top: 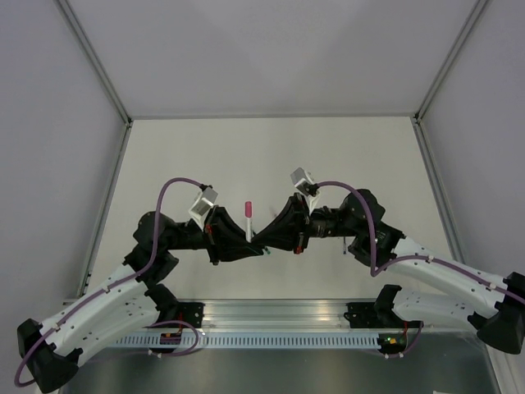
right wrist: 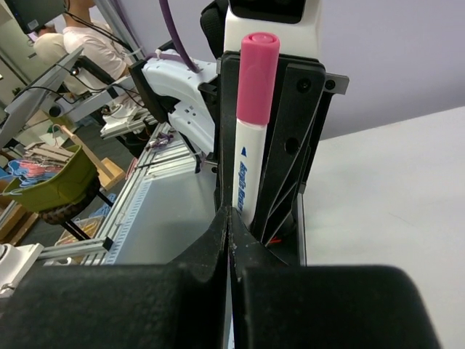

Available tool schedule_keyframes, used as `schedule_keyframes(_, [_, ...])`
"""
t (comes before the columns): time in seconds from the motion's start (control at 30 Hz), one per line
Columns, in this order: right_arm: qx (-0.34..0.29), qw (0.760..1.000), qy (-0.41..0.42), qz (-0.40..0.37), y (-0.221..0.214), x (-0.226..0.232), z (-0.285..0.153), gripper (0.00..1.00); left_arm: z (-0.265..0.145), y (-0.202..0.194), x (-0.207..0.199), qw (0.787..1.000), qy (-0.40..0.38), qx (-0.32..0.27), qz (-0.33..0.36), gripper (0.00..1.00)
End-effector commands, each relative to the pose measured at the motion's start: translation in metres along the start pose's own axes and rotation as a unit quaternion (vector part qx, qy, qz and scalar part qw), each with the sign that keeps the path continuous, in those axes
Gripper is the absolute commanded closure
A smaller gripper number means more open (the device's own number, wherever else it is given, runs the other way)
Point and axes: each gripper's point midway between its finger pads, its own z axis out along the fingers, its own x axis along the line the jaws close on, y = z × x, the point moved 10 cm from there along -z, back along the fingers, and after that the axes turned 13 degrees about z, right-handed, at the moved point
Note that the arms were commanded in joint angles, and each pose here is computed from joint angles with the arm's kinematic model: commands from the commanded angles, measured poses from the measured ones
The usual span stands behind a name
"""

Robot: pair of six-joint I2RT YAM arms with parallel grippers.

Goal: Insert the pens into the pen caps

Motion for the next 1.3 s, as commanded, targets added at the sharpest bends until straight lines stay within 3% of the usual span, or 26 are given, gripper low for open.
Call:
schedule_keyframes(0.0, [0.027, 0.999, -0.043, -0.002, 0.001, 0.007, -0.007, 1.00, 0.003, 0.032, -0.010, 0.996, -0.011, -0.060, 0.072, 0.98])
schedule_keyframes(0.1, [0.011, 0.998, -0.057, -0.028, 0.025, 0.031, -0.014, 1.00, 0.000, 0.023, -0.008, 0.996, -0.007, -0.049, 0.072, 0.98])
schedule_keyframes(0.2, [-0.031, 0.994, -0.077, -0.072, 0.052, 0.052, -0.020, 0.92, -0.003, 0.012, -0.006, 0.997, -0.007, -0.034, 0.070, 0.98])
schedule_keyframes(0.43, [-0.035, 0.988, -0.104, -0.104, 0.080, 0.054, -0.008, 0.89, -0.005, -0.001, -0.005, 0.997, -0.028, -0.014, 0.064, 0.98])
schedule_keyframes(0.6, [-0.044, 0.989, -0.091, -0.108, 0.093, 0.057, 0.003, 0.51, -0.007, -0.005, -0.008, 0.997, -0.041, -0.007, 0.065, 0.98])
schedule_keyframes(0.7, [-0.028, 0.991, -0.085, -0.102, 0.094, 0.054, 0.009, 0.46, -0.009, -0.005, -0.010, 0.996, -0.049, -0.006, 0.069, 0.98])
schedule_keyframes(1.27, [0.001, 0.996, -0.036, -0.078, 0.086, 0.033, 0.034, 0.41, -0.009, -0.006, -0.011, 0.995, -0.067, -0.006, 0.070, 0.98])
